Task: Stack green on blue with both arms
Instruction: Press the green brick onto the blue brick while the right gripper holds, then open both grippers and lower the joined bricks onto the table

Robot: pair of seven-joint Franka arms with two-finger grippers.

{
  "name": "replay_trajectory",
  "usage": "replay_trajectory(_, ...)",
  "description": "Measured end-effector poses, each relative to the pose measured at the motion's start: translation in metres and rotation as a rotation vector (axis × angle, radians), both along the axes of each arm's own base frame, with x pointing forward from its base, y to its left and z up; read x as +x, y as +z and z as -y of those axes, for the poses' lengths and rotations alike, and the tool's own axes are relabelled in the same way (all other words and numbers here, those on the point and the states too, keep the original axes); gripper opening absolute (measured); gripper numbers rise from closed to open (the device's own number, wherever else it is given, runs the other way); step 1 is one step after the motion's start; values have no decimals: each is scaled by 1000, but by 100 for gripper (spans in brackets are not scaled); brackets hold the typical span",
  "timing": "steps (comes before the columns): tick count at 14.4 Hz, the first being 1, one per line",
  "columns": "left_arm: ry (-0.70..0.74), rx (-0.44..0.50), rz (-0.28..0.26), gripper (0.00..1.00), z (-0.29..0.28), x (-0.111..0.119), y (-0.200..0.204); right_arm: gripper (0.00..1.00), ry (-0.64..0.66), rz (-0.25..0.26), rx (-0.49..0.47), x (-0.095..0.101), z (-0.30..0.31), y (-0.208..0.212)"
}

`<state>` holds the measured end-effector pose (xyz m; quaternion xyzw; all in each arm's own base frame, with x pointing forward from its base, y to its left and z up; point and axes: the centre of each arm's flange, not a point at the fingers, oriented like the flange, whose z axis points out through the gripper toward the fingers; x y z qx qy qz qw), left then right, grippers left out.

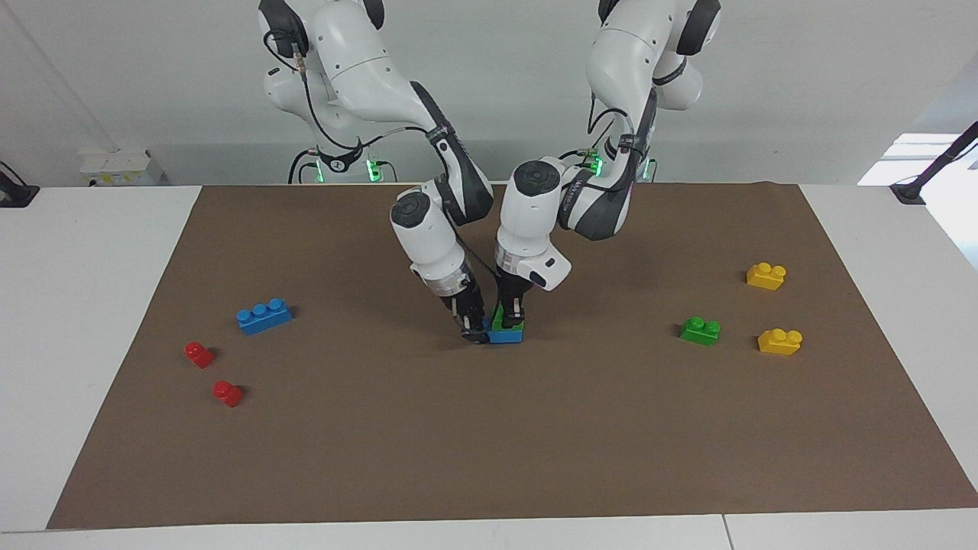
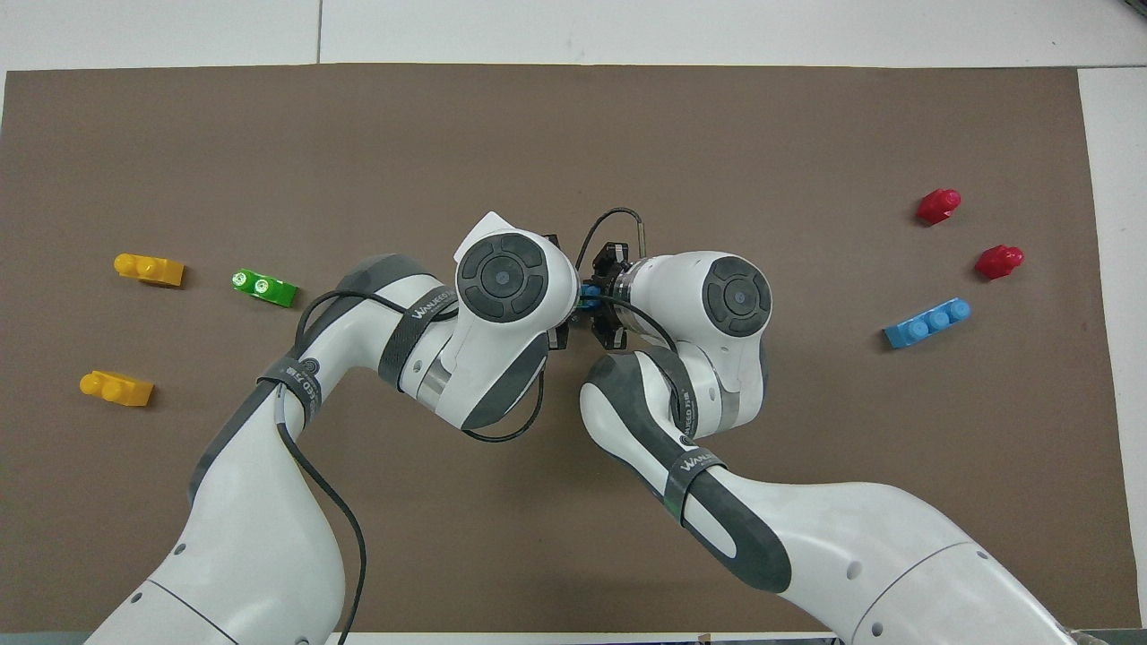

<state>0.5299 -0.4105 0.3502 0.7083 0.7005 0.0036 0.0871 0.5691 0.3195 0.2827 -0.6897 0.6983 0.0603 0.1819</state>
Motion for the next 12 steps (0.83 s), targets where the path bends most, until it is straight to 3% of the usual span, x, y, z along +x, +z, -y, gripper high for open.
replay_trajectory(4, -2, -3, 4, 34, -1, 0, -1, 35, 0, 0, 0, 0, 0, 0)
replay_trajectory(8, 14, 4, 0, 37, -10, 5, -4, 73, -18, -10, -8, 4, 10, -9)
replay_trajectory(9, 23, 22, -20, 47, -17, 6, -13, 80, -21, -11, -9, 4, 11, -10)
replay_trajectory(12, 62, 34, -32, 82, -39, 21, -17, 83, -28, -14, -9, 5, 12, -10)
